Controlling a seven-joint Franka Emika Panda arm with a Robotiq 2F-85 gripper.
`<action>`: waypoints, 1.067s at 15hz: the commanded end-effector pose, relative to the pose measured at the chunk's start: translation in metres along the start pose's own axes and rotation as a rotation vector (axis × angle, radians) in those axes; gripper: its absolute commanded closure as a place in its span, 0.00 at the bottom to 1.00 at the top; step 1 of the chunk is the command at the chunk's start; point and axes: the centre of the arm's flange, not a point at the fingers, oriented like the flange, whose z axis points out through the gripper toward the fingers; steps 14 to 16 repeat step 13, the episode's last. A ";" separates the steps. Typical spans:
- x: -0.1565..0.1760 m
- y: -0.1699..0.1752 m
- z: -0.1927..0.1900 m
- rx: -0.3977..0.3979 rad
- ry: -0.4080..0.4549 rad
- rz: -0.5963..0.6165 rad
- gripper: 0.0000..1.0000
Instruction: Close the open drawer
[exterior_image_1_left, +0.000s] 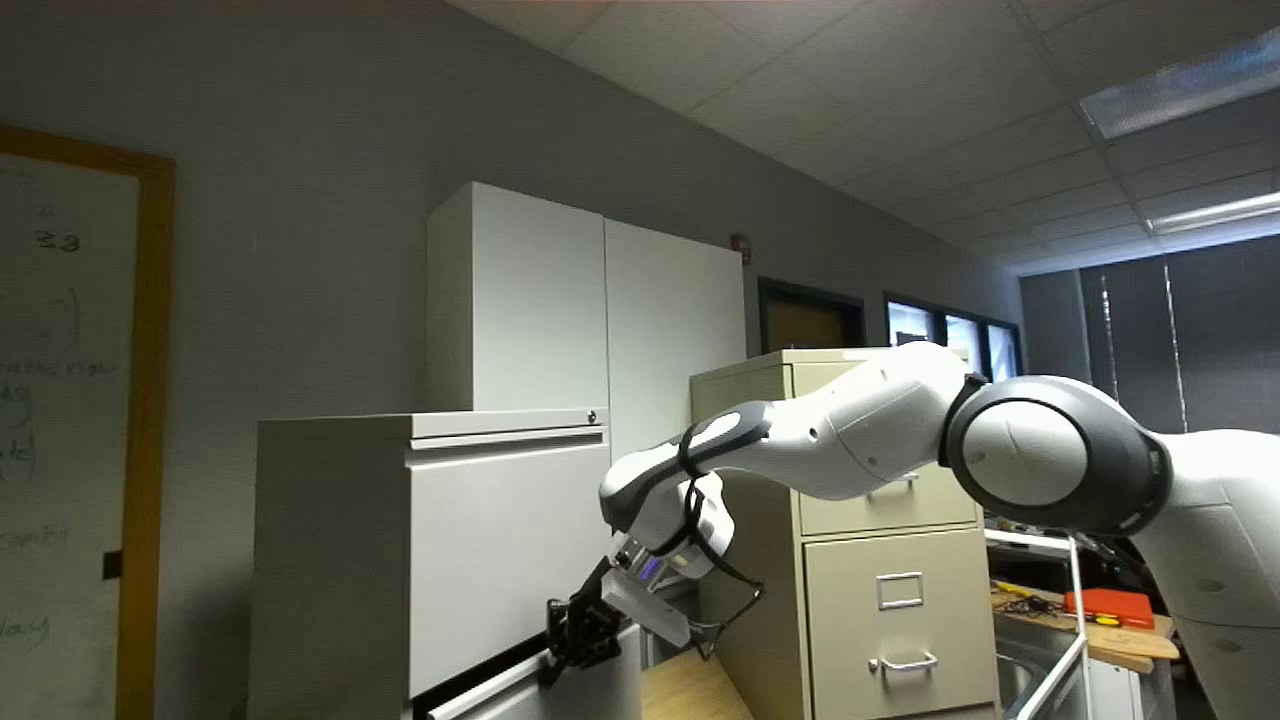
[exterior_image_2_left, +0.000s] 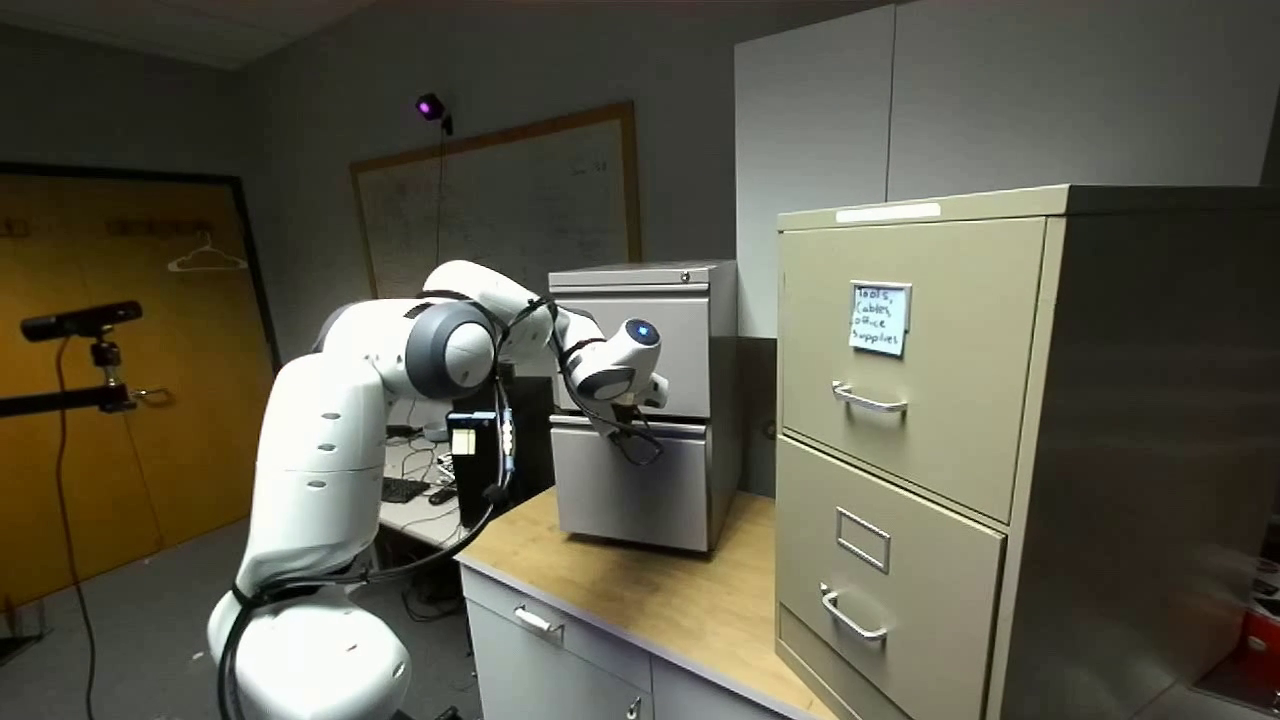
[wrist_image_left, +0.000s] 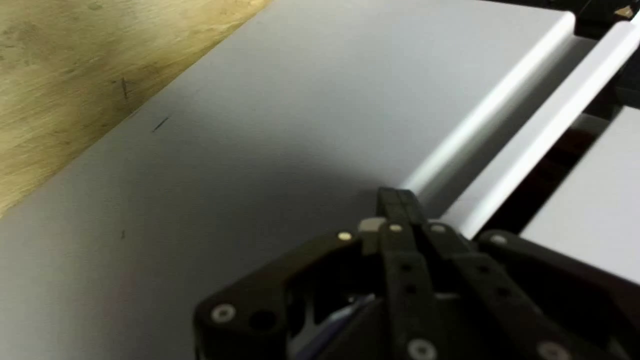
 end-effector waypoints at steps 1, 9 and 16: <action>0.034 -0.031 0.010 0.059 0.018 0.027 1.00; 0.063 -0.042 0.024 0.059 0.037 0.035 1.00; 0.067 -0.041 0.025 0.042 0.023 0.030 1.00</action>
